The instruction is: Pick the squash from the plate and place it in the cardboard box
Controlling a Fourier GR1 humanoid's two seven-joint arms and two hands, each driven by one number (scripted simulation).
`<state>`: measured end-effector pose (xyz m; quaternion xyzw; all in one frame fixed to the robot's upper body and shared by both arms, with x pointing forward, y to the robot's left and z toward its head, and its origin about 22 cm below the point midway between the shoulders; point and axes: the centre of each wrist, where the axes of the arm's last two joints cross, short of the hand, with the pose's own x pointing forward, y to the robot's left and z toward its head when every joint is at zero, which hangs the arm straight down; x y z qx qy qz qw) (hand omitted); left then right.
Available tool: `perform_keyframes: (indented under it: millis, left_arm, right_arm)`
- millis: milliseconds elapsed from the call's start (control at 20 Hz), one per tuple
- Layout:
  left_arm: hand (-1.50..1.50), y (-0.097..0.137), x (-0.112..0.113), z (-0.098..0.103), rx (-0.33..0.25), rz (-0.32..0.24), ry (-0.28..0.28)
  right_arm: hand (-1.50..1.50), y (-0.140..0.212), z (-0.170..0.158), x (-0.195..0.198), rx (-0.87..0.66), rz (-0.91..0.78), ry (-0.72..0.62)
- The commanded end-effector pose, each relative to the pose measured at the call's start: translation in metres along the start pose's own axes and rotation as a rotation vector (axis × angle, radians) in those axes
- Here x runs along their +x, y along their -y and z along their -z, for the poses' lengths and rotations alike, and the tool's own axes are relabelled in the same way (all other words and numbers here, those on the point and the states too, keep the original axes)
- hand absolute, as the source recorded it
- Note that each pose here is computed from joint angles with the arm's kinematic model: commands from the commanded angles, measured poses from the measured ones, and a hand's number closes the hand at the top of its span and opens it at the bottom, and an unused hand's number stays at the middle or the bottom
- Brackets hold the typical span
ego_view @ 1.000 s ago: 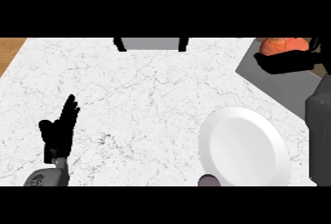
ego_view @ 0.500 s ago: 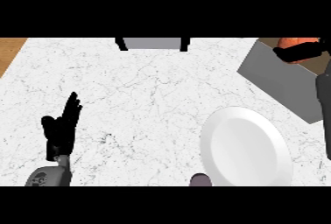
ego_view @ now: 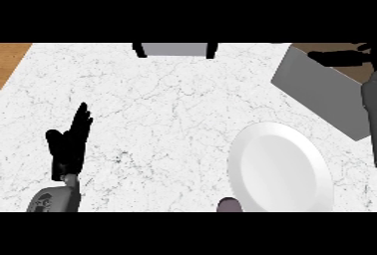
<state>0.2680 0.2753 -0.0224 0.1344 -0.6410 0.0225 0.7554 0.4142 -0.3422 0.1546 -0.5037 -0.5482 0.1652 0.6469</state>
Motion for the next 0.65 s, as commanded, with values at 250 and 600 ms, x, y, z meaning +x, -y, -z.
perform_keyframes:
  millis: [250, 600]
  left_arm:
    - [0.0, -0.009, -0.003, 0.001, 0.004, 0.009, -0.016]
    - [0.0, -0.009, -0.006, -0.007, 0.025, 0.01, -0.017]
  right_arm:
    - [-1.5, 0.0, 0.005, -0.021, -0.055, 0.426, 0.168]
    - [-1.5, 0.063, 0.011, -0.069, -0.103, 0.657, 0.125]
